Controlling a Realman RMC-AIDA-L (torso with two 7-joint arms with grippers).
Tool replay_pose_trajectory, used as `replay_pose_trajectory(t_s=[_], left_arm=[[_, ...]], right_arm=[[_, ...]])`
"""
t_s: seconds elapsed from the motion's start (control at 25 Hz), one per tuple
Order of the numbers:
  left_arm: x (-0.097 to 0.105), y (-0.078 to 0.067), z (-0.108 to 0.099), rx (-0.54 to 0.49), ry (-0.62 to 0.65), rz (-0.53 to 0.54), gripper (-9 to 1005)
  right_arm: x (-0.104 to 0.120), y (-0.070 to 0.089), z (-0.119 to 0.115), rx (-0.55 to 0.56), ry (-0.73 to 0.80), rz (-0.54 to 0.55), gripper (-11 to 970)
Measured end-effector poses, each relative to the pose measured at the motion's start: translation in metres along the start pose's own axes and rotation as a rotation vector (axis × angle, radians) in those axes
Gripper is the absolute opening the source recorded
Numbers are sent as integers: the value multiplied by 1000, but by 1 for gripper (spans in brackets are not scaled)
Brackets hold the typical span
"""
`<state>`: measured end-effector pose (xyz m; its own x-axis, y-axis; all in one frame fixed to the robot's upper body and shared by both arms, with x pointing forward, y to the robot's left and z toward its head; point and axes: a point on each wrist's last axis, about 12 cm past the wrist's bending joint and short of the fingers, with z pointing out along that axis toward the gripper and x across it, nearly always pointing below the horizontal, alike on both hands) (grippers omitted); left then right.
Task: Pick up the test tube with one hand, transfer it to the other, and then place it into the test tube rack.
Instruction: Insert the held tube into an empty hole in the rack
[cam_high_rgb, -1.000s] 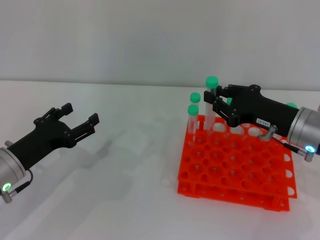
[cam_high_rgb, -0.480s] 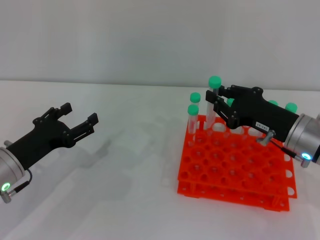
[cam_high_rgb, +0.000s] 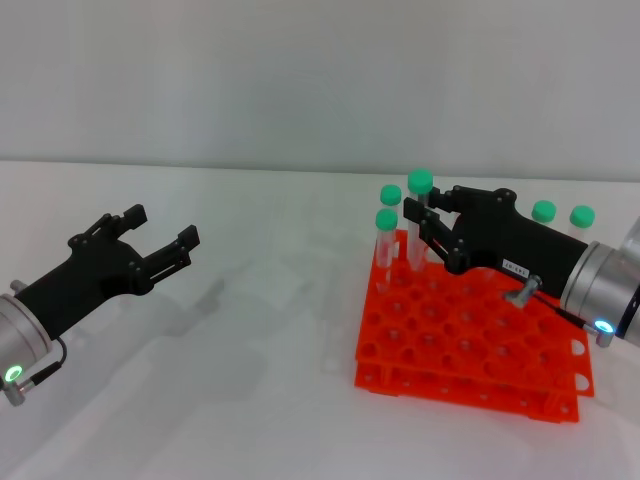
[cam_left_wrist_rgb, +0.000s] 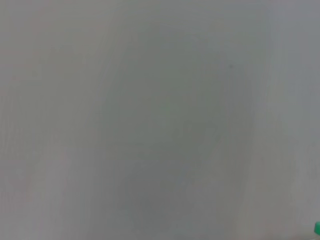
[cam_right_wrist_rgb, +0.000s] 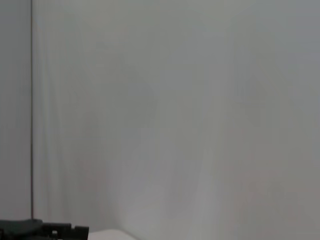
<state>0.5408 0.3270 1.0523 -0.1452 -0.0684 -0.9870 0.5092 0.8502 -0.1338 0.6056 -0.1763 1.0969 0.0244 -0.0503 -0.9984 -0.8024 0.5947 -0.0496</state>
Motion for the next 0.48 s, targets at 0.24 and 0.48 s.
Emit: replay_pose_trajectory(t_s=[0.24, 0.48], left_arm=[[2, -5, 2, 16, -7, 6, 893], [3, -6, 3, 18, -8, 16, 893]], right_arm=[[2, 0, 2, 5, 21, -21, 204], [2, 3, 6, 28, 6, -52, 204]])
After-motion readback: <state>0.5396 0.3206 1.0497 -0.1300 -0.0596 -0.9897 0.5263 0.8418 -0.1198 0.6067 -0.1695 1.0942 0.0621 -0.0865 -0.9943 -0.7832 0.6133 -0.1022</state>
